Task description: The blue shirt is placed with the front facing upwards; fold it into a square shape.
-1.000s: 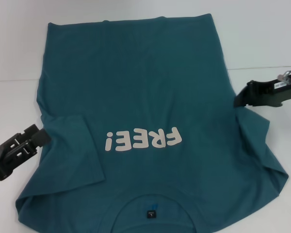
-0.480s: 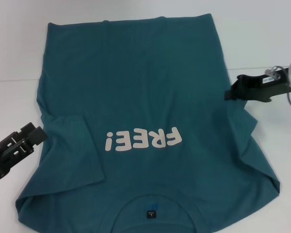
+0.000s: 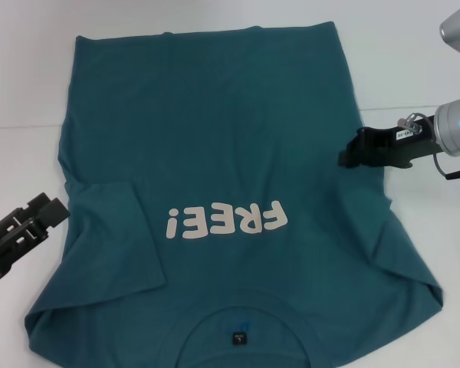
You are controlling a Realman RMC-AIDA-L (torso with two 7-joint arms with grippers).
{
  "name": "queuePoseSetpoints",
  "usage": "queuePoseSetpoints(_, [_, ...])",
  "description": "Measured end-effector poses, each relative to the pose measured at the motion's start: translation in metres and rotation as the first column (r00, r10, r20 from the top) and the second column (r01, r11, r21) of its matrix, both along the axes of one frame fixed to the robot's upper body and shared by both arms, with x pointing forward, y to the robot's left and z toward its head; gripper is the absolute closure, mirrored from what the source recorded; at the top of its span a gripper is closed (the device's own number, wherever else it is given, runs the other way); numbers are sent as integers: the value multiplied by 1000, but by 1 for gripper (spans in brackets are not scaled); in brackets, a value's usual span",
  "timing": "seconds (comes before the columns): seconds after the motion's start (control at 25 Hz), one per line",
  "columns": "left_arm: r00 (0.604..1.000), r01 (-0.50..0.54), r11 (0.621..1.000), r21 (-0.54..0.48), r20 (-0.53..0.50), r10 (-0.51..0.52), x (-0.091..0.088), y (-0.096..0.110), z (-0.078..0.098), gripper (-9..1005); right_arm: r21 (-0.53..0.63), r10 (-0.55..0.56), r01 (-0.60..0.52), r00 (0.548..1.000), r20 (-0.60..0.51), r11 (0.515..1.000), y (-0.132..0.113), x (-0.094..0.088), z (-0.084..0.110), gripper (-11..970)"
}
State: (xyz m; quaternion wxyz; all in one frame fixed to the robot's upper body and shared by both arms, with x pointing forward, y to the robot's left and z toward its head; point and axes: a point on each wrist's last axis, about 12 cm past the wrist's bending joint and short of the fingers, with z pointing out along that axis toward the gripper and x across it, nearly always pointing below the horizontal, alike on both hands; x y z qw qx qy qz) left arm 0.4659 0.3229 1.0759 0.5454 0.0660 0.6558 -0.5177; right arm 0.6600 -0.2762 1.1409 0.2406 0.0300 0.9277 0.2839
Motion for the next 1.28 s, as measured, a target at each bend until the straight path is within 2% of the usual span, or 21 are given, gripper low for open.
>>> queuePoseSetpoints(0.12, [1000,-10,1000,-4,2,10,-1,2,-1,234,-2,-12,12,1000,-3,1000,-5,0,0,847])
queuePoseSetpoints(0.52, [1000,-17,1000,-5,3,17,-1,3,0,234,-10,12,-12,1000,27,1000,-9,0,3,638])
queuePoseSetpoints(0.8, [1000,-20,1000,-8,-6,20,-1,7,1,234,-25,34,-34,999,22,999,-23,-6,3,363])
queuePoseSetpoints(0.96, [999,-9,1000,-12,-36,9,0,12,3,233,-9,111,-110,992,63,994,-30,-14,3,248])
queuePoseSetpoints(1.0, [999,-5,1000,-14,-46,4,0,14,3,233,-6,154,-154,983,102,988,-31,-17,5,250])
queuePoseSetpoints(1.08, [998,-1,1000,-20,-64,-1,1,17,5,233,-19,284,-288,926,247,957,-32,-29,10,252])
queuePoseSetpoints(1.12, [997,4,1000,-26,-73,-6,1,18,6,233,-19,284,-288,926,247,957,-32,-29,10,254])
queuePoseSetpoints(1.2, [996,15,999,-39,-84,-19,0,21,8,234,-51,365,-374,854,370,926,-31,-40,15,257])
queuePoseSetpoints(1.28, [994,34,998,-53,-98,-39,0,22,10,234,-71,384,-399,798,465,914,-31,-51,17,260])
